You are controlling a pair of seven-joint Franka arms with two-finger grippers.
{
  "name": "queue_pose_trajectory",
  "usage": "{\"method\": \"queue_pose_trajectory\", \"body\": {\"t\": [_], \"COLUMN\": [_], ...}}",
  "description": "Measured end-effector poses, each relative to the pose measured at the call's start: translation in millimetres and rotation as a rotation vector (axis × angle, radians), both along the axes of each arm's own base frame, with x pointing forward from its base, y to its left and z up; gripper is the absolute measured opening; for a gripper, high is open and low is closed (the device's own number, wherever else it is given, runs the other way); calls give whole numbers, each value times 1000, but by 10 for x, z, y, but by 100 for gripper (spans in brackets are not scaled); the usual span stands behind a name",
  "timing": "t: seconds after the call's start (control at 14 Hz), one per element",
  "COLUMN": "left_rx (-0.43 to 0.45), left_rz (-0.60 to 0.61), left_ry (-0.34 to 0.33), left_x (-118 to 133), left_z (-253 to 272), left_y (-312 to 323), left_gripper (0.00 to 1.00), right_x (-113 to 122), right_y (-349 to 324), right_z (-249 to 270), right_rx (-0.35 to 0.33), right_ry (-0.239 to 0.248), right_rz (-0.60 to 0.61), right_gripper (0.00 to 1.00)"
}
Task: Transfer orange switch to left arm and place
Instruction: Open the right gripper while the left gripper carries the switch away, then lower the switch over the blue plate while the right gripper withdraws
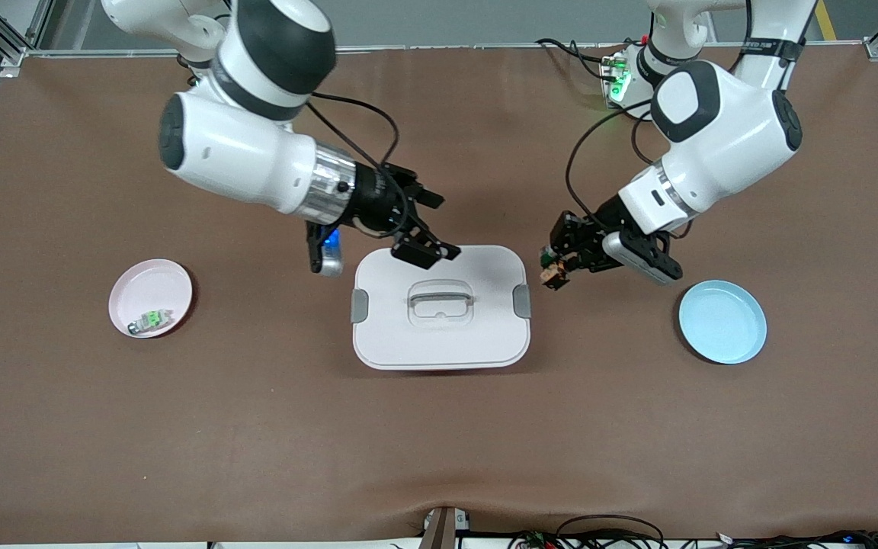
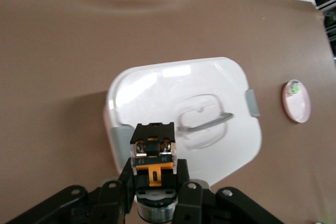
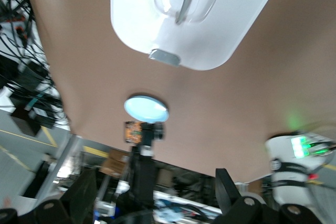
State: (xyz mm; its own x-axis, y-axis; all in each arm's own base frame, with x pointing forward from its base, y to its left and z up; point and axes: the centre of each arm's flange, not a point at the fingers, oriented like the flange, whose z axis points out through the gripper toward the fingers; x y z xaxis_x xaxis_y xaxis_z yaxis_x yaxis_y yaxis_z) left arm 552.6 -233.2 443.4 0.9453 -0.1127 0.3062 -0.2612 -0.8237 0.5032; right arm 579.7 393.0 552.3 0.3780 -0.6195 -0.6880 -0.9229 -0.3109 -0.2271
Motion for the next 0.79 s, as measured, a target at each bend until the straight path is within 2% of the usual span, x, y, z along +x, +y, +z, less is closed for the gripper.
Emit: {"method": "queue_pose_trajectory", "body": {"t": [0.14, 0.29, 0.5, 0.57, 0.79], "left_rx": [75, 148, 235, 255, 334], "left_rz": [-18, -34, -95, -129, -223], "left_ry": [-14, -9, -12, -15, -15], "left_x": [95, 189, 324, 360, 435], "left_z": [-25, -38, -112, -146, -257], "left_y": [234, 519, 993, 1157, 1641], "left_gripper": [34, 34, 34, 34, 34], "right_x": [50, 60, -17, -56, -138], "right_y": [-389, -730, -1008, -1059, -1365], "right_z": [35, 22, -27, -30, -5], "right_rx": [-62, -161, -360, -394, -426], "right_ry": [-33, -82, -182, -210, -275], "right_rz": [125, 258, 467, 518, 624], "right_gripper": [100, 100, 100, 100, 100]}}
